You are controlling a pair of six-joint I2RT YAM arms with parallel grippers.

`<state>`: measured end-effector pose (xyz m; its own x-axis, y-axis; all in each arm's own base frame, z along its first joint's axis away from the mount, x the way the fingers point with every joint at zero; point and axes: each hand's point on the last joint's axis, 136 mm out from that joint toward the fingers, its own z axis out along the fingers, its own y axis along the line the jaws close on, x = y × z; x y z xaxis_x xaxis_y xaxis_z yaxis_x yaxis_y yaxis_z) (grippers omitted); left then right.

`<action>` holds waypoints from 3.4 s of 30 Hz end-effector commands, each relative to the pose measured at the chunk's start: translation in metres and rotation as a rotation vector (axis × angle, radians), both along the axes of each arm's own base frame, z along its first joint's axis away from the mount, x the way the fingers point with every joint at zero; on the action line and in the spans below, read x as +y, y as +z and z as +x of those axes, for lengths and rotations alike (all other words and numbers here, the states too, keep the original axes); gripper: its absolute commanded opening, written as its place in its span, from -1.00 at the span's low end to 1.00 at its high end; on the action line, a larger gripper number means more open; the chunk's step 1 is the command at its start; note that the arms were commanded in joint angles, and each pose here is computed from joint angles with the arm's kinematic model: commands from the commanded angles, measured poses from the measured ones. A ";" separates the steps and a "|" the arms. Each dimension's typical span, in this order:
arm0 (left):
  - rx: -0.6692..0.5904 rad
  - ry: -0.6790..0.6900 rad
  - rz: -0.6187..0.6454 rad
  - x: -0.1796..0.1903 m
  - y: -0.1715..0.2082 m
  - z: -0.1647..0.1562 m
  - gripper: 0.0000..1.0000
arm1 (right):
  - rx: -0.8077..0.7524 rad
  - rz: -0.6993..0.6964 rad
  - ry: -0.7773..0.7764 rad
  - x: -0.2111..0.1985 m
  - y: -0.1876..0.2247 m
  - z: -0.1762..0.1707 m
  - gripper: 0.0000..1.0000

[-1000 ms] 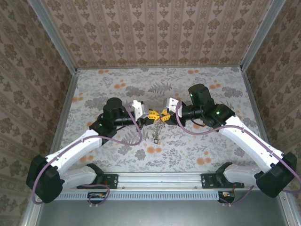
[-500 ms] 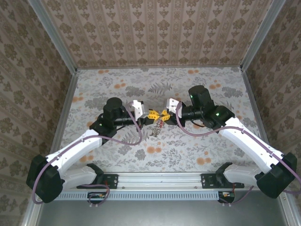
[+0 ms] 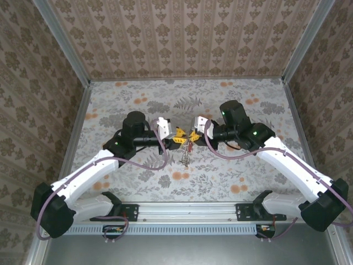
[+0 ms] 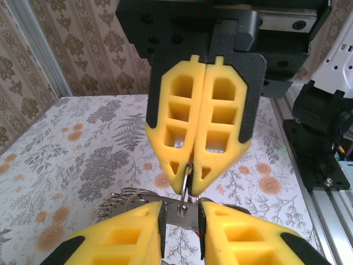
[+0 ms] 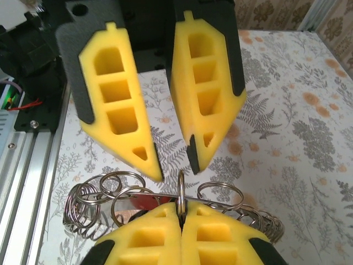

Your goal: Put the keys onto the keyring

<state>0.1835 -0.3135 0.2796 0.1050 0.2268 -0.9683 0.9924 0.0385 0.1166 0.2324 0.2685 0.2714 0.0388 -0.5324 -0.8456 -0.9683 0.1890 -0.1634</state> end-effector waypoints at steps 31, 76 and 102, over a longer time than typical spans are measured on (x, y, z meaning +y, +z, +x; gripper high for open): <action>0.058 -0.118 -0.114 -0.006 0.040 -0.005 -1.00 | -0.049 0.178 -0.048 -0.006 0.034 -0.002 -0.64; 0.097 -0.115 0.147 0.016 0.000 -0.017 -0.41 | -0.003 0.067 -0.009 -0.006 0.023 -0.006 -1.00; 0.043 -0.103 0.144 -0.012 0.009 -0.006 -0.74 | -0.017 0.059 0.020 0.007 0.021 -0.009 -1.00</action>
<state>0.1792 -0.3220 0.2783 0.0454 0.3635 -0.9305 0.9979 -0.0605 0.0250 0.2266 0.2716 0.2709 0.0121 -0.5202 -0.8539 -0.9726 0.1922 -0.1309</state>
